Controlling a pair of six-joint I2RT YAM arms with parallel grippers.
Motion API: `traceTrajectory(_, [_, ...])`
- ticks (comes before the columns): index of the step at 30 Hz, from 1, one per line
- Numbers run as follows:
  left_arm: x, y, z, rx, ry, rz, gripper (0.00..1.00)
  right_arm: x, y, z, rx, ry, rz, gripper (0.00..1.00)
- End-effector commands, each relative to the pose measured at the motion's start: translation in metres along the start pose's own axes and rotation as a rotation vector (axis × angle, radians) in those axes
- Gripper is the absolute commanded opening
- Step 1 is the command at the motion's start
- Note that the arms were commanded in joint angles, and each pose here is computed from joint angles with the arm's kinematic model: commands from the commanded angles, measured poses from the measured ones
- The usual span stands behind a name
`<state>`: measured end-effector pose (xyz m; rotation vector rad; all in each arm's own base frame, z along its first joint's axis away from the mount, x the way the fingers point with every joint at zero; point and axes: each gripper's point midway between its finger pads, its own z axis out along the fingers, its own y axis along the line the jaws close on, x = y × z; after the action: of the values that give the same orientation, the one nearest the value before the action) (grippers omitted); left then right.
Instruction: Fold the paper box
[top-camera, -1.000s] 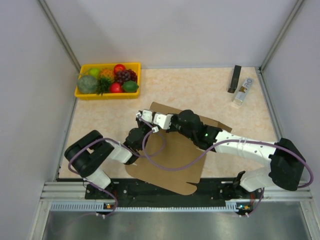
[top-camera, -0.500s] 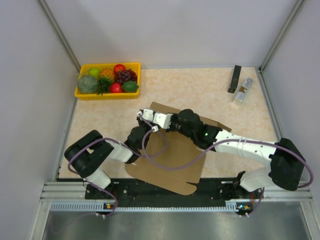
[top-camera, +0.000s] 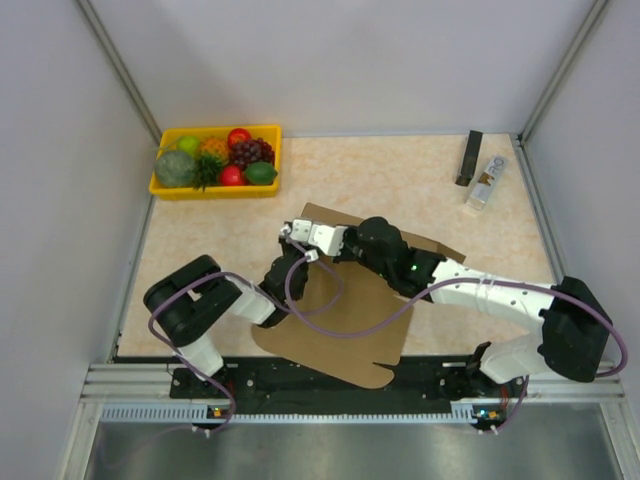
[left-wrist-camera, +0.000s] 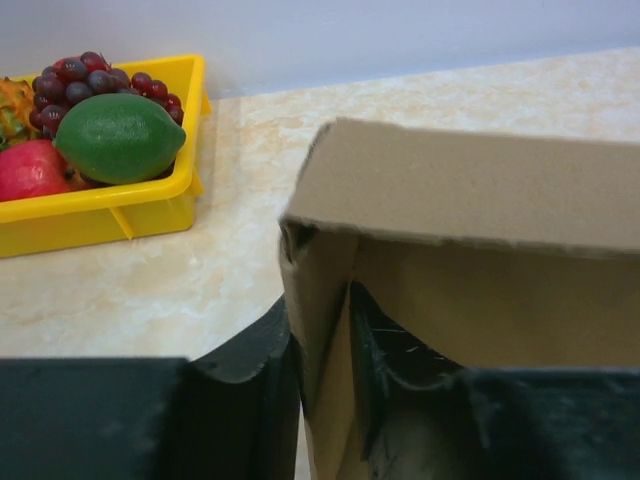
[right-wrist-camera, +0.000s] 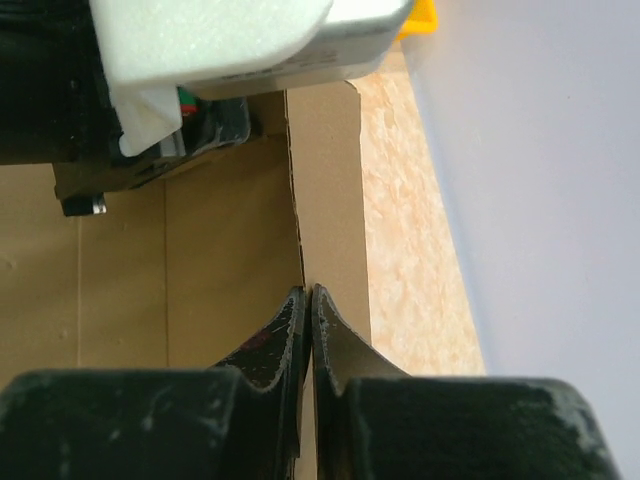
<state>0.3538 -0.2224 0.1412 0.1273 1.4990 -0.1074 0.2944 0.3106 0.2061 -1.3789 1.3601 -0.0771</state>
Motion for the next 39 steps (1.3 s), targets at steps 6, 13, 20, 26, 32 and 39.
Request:
traceTrajectory(6, [0.029, -0.004, -0.026, 0.111, 0.027, 0.022, 0.37, -0.026, 0.022, -0.001, -0.098, -0.113, 0.015, 0.00])
traceTrajectory(13, [0.020, 0.007, -0.016, 0.027, 0.003, 0.069, 0.25, -0.029, 0.024, -0.002, -0.107, -0.127, 0.023, 0.00])
traceTrajectory(20, [0.014, 0.007, -0.010, -0.010, -0.023, 0.025, 0.42, -0.029, 0.024, -0.004, -0.109, -0.125, 0.023, 0.00])
traceTrajectory(26, [0.020, 0.019, -0.002, -0.128, 0.043, 0.049, 0.00, -0.031, 0.026, -0.005, -0.114, -0.128, 0.022, 0.00])
traceTrajectory(32, [0.014, 0.030, -0.002, -0.206, 0.017, 0.033, 0.00, -0.031, 0.033, -0.004, -0.126, -0.130, 0.026, 0.00])
traceTrajectory(39, [0.015, 0.008, -0.007, -0.047, 0.010, -0.016, 0.00, -0.036, 0.031, -0.009, -0.109, -0.143, 0.074, 0.18])
